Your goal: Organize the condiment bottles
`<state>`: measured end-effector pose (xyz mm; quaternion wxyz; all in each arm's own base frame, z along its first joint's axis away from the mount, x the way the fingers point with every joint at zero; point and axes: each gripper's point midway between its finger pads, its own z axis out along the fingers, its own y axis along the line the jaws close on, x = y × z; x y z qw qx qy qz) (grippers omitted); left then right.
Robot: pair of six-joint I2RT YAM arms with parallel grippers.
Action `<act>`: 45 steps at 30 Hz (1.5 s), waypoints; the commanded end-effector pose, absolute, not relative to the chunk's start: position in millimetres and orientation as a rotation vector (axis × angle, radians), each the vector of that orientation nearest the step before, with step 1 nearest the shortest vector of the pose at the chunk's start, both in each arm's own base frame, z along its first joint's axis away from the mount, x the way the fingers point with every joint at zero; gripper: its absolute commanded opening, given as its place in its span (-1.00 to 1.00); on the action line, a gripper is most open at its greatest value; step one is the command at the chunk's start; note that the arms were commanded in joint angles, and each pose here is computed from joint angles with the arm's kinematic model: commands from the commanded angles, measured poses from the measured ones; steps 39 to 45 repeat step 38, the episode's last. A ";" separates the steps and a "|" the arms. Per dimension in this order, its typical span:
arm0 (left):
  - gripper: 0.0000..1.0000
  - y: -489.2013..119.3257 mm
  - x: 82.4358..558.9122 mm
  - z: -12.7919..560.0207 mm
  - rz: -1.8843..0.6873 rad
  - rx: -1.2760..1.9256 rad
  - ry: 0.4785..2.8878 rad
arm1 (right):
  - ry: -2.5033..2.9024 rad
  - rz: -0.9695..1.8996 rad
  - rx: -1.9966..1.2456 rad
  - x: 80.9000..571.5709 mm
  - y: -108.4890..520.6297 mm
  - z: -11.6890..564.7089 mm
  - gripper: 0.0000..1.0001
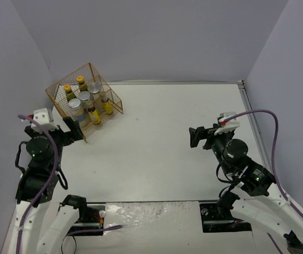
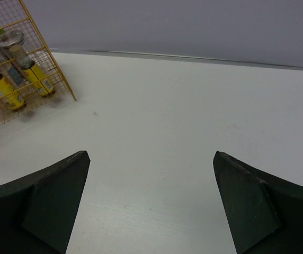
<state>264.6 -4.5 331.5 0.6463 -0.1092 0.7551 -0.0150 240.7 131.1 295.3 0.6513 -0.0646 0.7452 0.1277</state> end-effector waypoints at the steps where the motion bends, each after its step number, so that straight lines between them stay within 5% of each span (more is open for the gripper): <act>1: 0.94 4.3 225.1 300.3 0.020 -0.180 1.760 | 1.608 0.213 -0.040 242.7 103.8 336.3 1.00; 12: 0.94 2.1 186.6 268.2 -0.010 -0.104 1.736 | 1.559 0.120 0.097 233.1 65.4 336.7 1.00; 45: 0.94 8.3 187.6 266.5 0.017 -0.135 1.709 | 1.499 0.099 0.204 221.3 38.3 347.9 1.00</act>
